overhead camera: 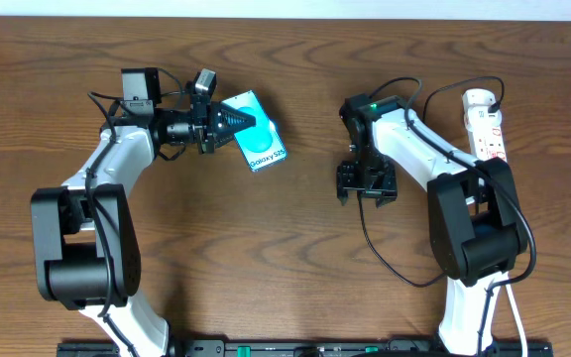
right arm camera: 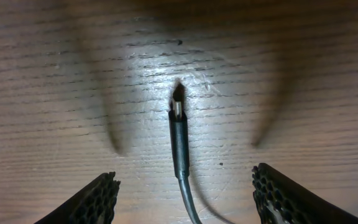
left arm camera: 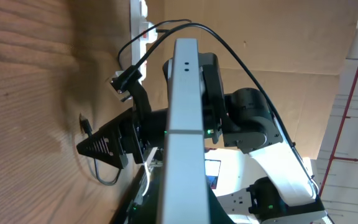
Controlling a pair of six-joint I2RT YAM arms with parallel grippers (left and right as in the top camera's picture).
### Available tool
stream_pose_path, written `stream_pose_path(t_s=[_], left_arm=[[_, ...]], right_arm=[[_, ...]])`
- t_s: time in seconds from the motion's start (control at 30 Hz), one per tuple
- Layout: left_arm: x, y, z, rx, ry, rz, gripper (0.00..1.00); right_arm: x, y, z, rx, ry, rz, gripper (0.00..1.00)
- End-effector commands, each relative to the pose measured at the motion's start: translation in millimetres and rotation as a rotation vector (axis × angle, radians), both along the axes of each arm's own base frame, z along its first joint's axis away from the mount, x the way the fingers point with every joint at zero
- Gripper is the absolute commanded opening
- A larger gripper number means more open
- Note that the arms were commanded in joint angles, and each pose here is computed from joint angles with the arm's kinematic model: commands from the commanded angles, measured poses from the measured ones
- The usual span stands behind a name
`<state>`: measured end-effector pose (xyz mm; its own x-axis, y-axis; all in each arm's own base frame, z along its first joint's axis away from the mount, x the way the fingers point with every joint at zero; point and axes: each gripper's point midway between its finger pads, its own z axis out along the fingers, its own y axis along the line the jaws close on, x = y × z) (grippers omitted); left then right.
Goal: Plug charger to phone and switch on socket
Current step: 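Lower the open right gripper around the cable plug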
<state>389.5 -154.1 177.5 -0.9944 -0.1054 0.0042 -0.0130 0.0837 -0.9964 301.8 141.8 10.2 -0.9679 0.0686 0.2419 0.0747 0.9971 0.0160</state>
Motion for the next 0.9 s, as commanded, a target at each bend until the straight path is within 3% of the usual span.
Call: stream_pose_path(t_s=[0.0, 0.87], left_arm=[[-4.1, 0.2, 12.6, -0.037, -0.038, -0.028, 0.08], [-4.2, 0.1, 12.5, -0.037, -0.038, -0.028, 0.07]], right_arm=[[1.8, 4.2, -1.1, 0.004, -0.004, 0.004, 0.69], [0.6, 5.3, -1.6, -0.007, -0.005, 0.008, 0.69]])
